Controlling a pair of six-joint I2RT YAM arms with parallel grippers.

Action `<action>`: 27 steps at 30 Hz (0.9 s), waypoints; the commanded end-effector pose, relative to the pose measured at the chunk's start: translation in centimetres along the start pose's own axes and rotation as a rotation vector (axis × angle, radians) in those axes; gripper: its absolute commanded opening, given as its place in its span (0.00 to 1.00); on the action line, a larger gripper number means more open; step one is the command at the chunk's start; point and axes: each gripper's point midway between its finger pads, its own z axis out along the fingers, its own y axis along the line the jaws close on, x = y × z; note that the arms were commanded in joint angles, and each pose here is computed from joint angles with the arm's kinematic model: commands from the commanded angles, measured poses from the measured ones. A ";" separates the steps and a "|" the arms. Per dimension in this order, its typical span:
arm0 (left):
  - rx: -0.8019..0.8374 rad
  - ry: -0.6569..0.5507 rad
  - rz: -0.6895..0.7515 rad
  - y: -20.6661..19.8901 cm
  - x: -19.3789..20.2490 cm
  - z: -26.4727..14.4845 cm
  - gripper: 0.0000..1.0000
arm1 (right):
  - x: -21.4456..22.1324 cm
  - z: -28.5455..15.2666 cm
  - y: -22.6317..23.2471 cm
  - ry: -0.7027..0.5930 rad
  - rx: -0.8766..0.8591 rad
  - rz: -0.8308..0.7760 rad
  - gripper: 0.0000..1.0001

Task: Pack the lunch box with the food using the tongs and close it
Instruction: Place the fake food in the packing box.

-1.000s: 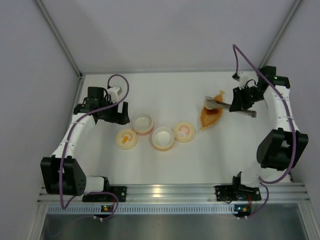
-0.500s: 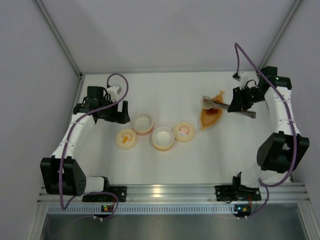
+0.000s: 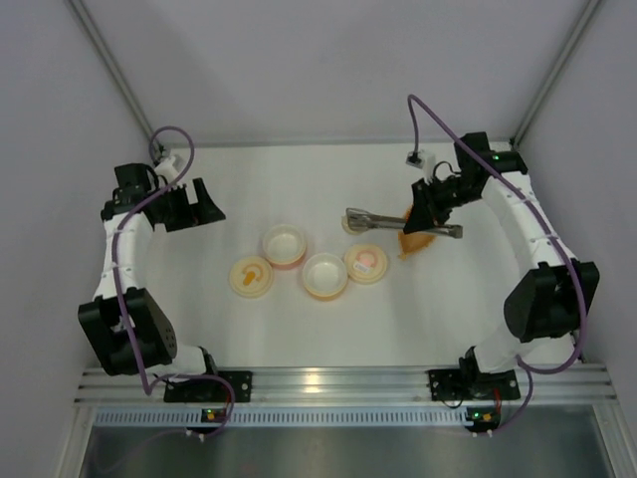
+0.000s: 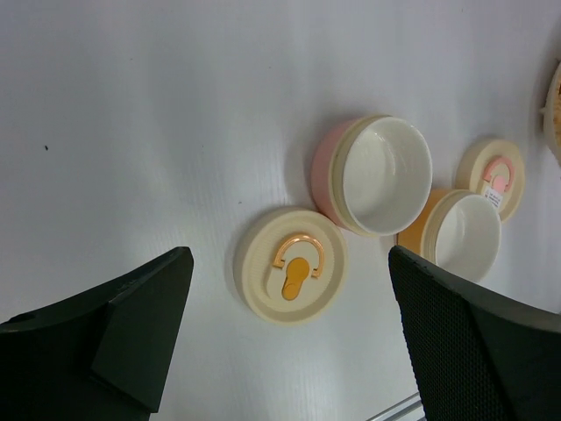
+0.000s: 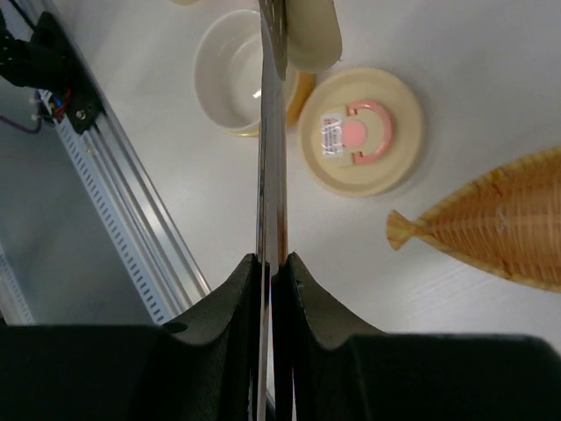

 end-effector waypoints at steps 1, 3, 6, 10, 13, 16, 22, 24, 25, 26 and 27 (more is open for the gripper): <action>0.090 0.000 -0.044 -0.9 -0.7 -0.7 0.98 | -3.3 2.4 3.0 -0.053 -0.123 -0.064 0.00; 0.085 0.006 -0.041 -0.7 -0.4 -0.8 0.98 | -4.4 3.8 4.3 -0.055 -0.168 -0.080 0.00; 0.077 0.012 -0.044 -0.6 0.0 -0.7 0.98 | -5.8 5.6 6.1 -0.052 -0.223 -0.106 0.00; 0.078 0.019 -0.050 -0.4 0.2 -0.4 0.98 | -7.3 8.0 8.1 -0.054 -0.298 -0.120 0.00; 0.072 0.031 -0.048 -0.2 0.4 -0.3 0.98 | -8.0 10.0 9.0 -0.038 -0.340 -0.124 0.00; 0.064 0.037 -0.044 0.0 0.4 -0.3 0.98 | -8.6 11.7 9.5 -0.029 -0.369 -0.120 0.00; 0.049 0.056 -0.043 0.5 1.0 -0.2 0.98 | -8.6 14.6 8.8 -0.001 -0.380 -0.102 0.00; 0.042 0.063 -0.038 0.6 1.2 -0.2 0.98 | -8.3 15.3 8.3 0.009 -0.378 -0.093 0.00; 0.040 0.066 -0.035 0.7 1.2 -0.1 0.98 | -8.3 15.5 8.1 0.009 -0.378 -0.093 0.00; 0.039 0.066 -0.033 0.7 1.2 -0.1 0.98 | -8.0 16.1 7.8 0.020 -0.378 -0.084 0.00; 0.037 0.065 -0.029 0.7 1.2 -0.1 0.98 | -8.1 16.2 7.6 0.020 -0.375 -0.080 0.00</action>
